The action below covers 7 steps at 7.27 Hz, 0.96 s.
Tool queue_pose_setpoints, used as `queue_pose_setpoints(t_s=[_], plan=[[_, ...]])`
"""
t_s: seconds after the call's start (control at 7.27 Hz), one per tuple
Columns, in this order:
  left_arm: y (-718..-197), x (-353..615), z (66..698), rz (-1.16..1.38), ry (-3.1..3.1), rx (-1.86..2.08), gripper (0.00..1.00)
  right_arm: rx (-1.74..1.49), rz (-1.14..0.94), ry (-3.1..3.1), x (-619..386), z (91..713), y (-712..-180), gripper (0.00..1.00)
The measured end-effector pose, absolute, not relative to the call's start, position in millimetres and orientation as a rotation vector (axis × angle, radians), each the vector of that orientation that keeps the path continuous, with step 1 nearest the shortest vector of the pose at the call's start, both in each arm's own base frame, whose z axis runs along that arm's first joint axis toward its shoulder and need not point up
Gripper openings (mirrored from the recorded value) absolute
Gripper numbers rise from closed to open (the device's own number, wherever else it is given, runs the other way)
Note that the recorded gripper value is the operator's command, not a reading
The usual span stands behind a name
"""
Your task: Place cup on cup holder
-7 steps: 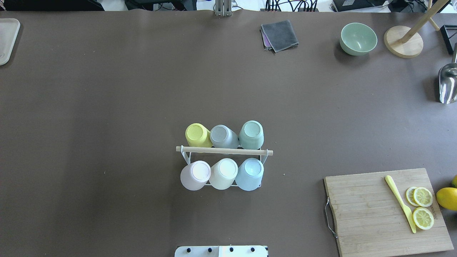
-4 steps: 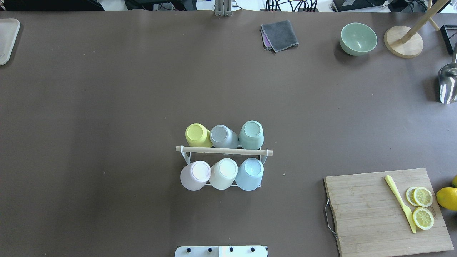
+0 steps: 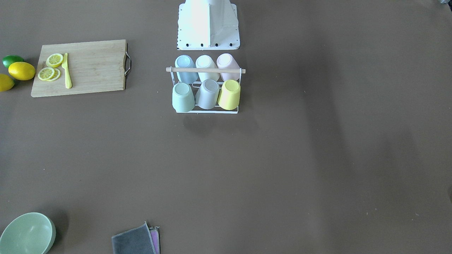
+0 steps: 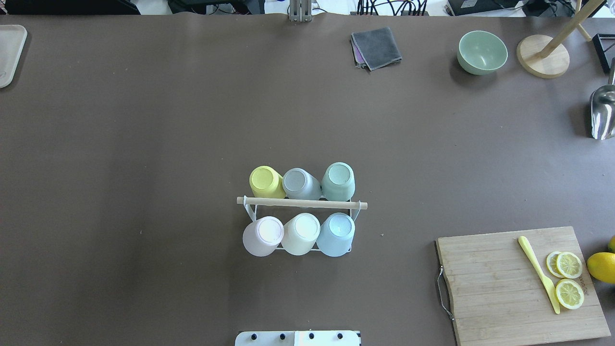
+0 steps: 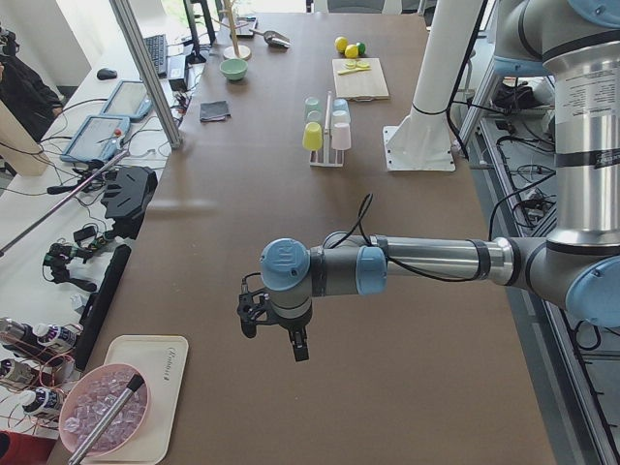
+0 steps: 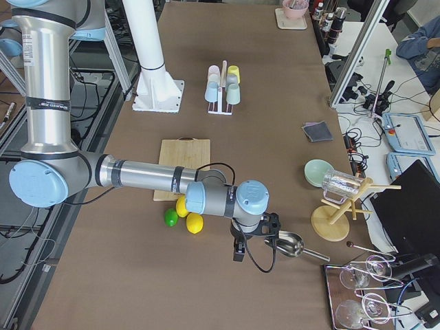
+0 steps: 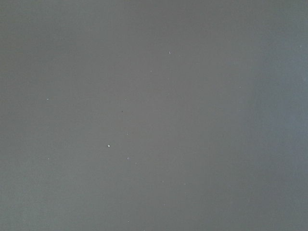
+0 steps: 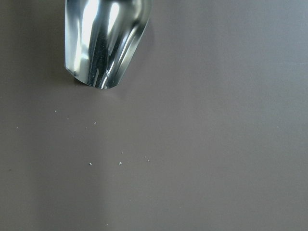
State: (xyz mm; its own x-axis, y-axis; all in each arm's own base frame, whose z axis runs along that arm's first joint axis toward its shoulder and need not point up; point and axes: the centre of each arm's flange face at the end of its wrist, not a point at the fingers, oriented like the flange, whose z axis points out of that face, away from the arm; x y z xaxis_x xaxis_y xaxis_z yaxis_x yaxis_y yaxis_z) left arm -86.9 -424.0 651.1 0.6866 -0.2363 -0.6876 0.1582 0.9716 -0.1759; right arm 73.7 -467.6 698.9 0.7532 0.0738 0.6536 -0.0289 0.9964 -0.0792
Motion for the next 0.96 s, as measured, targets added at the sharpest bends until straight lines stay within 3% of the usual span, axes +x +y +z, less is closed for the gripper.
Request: queue_pose_setpoints(t_s=[0.96], plan=[[-421.2,-86.7,658.8,-0.226,0.782,-0.12,0.98,-0.061,0.054,-0.716,73.6,696.6,-469.2,1.0]])
